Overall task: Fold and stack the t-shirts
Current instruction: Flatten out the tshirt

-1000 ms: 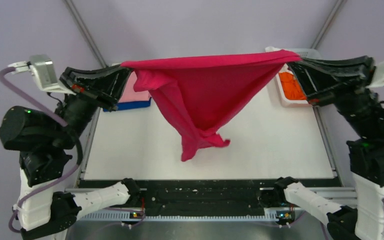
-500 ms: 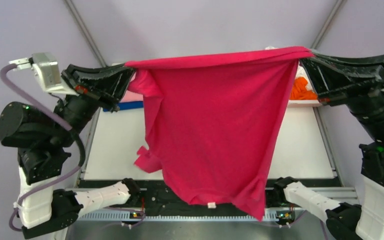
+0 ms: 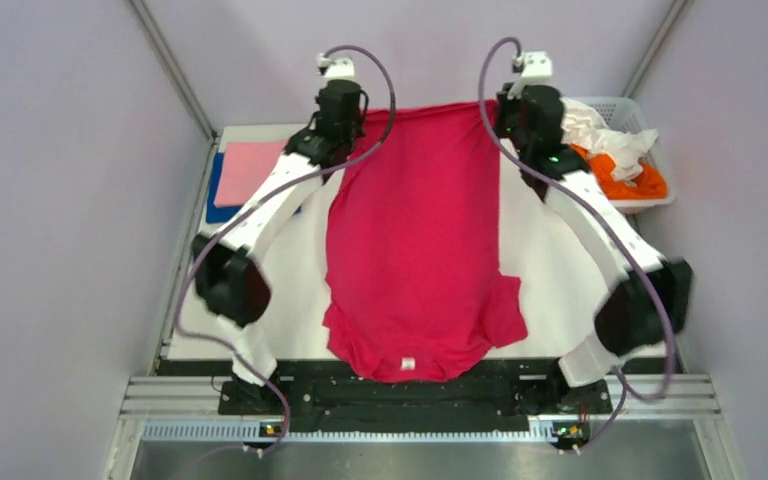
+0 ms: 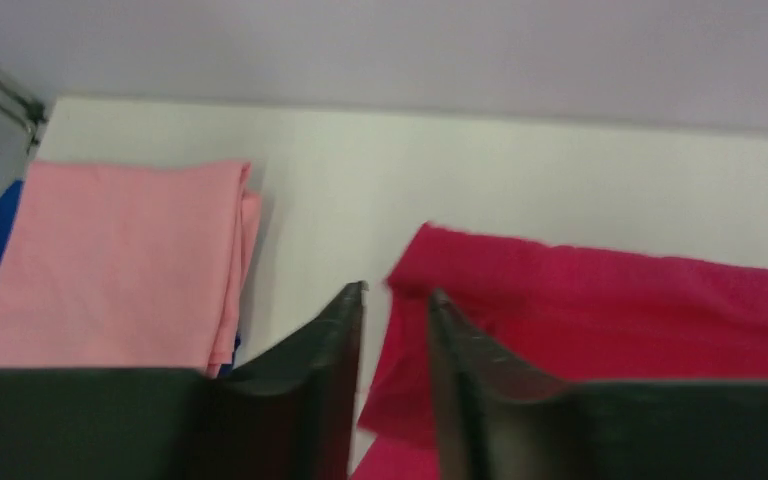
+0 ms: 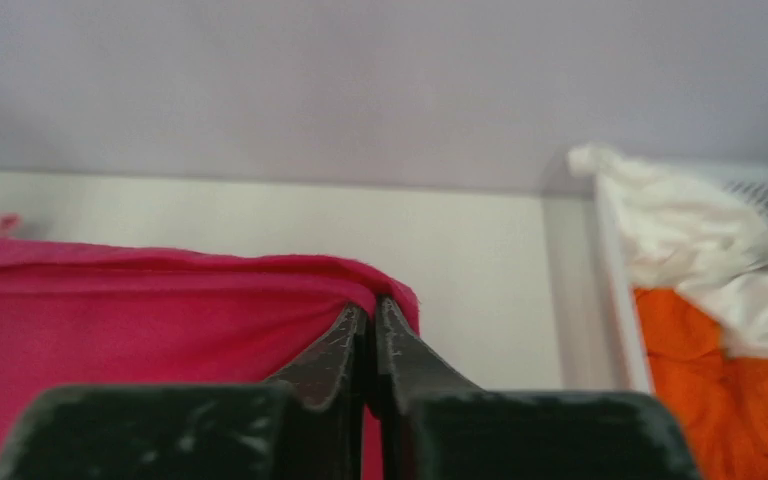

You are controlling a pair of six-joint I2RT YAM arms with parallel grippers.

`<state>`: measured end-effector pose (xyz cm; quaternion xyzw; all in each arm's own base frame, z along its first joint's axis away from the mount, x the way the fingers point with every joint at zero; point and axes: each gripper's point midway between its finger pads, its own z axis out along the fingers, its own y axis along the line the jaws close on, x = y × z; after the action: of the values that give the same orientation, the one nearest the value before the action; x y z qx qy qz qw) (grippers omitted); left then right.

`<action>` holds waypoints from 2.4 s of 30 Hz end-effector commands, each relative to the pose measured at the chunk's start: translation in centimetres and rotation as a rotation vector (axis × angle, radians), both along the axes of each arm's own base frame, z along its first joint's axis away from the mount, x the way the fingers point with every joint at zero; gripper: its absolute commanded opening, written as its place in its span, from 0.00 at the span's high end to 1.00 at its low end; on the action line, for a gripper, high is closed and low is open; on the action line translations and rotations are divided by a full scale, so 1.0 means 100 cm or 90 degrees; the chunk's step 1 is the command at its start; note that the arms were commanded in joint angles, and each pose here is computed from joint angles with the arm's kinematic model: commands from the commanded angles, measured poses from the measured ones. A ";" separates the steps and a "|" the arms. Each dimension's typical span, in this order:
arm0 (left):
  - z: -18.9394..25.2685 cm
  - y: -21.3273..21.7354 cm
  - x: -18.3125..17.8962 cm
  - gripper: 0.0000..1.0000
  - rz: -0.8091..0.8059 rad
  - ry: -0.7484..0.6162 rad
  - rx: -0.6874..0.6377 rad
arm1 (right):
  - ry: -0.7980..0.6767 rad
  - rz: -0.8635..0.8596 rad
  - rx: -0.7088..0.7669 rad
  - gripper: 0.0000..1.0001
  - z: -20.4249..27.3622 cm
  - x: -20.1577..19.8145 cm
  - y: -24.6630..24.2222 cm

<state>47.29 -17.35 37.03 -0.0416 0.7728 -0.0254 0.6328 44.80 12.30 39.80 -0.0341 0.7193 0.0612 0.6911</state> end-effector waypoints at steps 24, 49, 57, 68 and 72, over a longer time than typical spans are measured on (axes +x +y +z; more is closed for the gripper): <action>-0.238 -0.057 -0.102 0.01 -0.170 0.488 -0.216 | 0.344 0.139 0.155 0.01 -0.240 -0.016 0.046; -0.346 -0.013 0.028 0.03 0.058 0.573 -0.167 | 0.596 0.138 0.153 0.01 -0.372 -0.145 0.087; -0.274 -0.122 0.127 0.01 -0.242 0.378 -0.332 | 0.599 0.341 0.134 0.01 -0.333 -0.229 0.164; -0.160 -0.074 0.053 0.01 -0.197 0.321 -0.222 | 0.519 0.155 0.121 0.01 -0.303 -0.156 0.105; -0.170 -0.066 -0.017 0.01 -0.178 0.339 -0.193 | 0.534 0.116 0.106 0.01 -0.316 -0.143 0.095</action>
<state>50.51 -24.60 14.70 -0.0550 0.9160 -0.2297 0.3244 29.14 22.75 8.52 -0.0313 0.9176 0.2187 0.3305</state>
